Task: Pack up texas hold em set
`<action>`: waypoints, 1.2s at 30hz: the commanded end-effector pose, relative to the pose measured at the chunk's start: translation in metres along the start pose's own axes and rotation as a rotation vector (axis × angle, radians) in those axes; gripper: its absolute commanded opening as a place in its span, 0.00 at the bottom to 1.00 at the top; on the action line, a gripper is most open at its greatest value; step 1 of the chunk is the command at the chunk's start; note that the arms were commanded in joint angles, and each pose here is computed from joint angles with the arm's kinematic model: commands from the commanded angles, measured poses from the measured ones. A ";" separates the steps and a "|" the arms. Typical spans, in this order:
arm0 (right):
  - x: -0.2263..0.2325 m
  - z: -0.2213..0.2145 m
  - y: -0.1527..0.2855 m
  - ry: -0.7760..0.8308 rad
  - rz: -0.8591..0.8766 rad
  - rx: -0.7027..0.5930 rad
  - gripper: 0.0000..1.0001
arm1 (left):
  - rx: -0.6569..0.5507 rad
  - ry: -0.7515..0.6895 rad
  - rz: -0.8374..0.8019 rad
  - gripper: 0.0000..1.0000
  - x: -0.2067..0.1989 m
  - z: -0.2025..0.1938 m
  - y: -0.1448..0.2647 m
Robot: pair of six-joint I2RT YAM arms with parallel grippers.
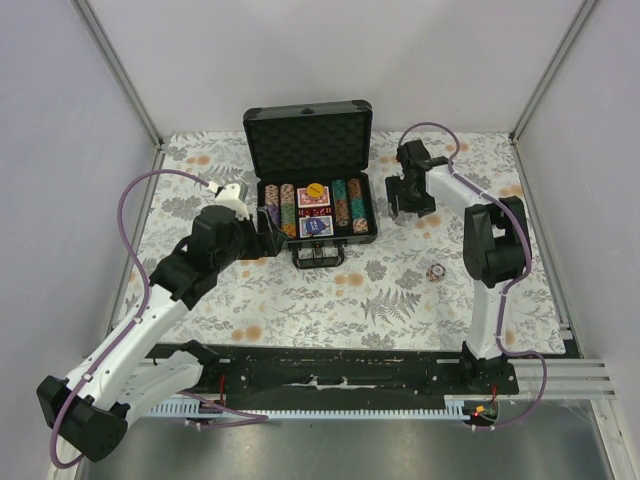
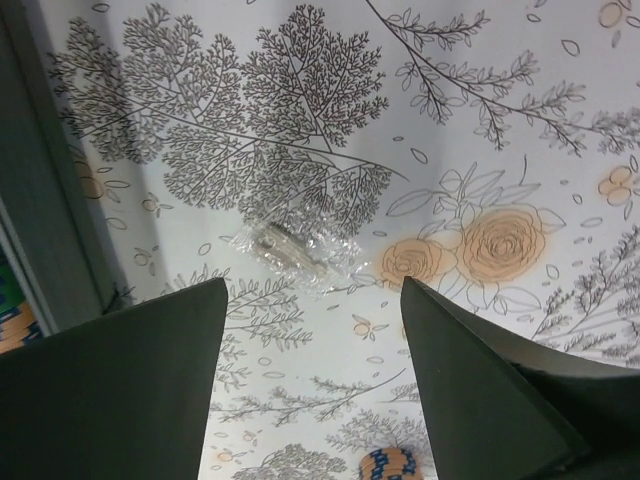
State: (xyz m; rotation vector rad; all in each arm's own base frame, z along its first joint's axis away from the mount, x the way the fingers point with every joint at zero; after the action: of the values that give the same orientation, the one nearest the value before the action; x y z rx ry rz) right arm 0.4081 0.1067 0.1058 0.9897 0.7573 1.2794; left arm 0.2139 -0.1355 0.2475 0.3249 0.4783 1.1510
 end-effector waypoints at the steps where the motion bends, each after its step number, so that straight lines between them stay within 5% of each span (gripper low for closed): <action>1: -0.003 0.002 -0.011 0.156 0.059 0.067 0.78 | -0.054 0.007 0.008 0.84 0.000 0.013 0.004; 11: -0.001 -0.004 -0.032 0.242 0.108 0.150 0.73 | -0.052 0.005 0.012 0.84 0.001 0.013 0.002; 16: -0.007 -0.014 -0.044 0.242 0.070 0.194 0.58 | -0.052 0.004 0.015 0.84 0.001 0.013 0.003; 24: -0.012 -0.020 -0.049 0.218 0.021 0.211 0.17 | -0.049 0.007 0.011 0.84 0.001 0.012 0.003; 29: -0.008 -0.008 -0.029 0.146 0.013 0.148 0.15 | -0.057 0.007 0.008 0.83 0.000 0.014 0.004; 36: 0.026 0.012 0.040 0.053 0.227 0.015 0.17 | -0.063 0.008 0.003 0.84 -0.001 0.014 0.006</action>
State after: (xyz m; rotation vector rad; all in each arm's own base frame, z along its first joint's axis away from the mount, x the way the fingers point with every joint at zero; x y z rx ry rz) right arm 0.4086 0.1104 0.0846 1.0776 0.9144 1.3813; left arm 0.2147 -0.1344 0.2475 0.3254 0.4753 1.1623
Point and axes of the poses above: each gripper's point midway between its finger pads, its own y axis back along the fingers, its own x axis along the line the jaws close on, z = x × y, the point moved 6 cm from there along y, back along the fingers, and after that the axes turned 13 degrees about -y, right-handed, at the moved point
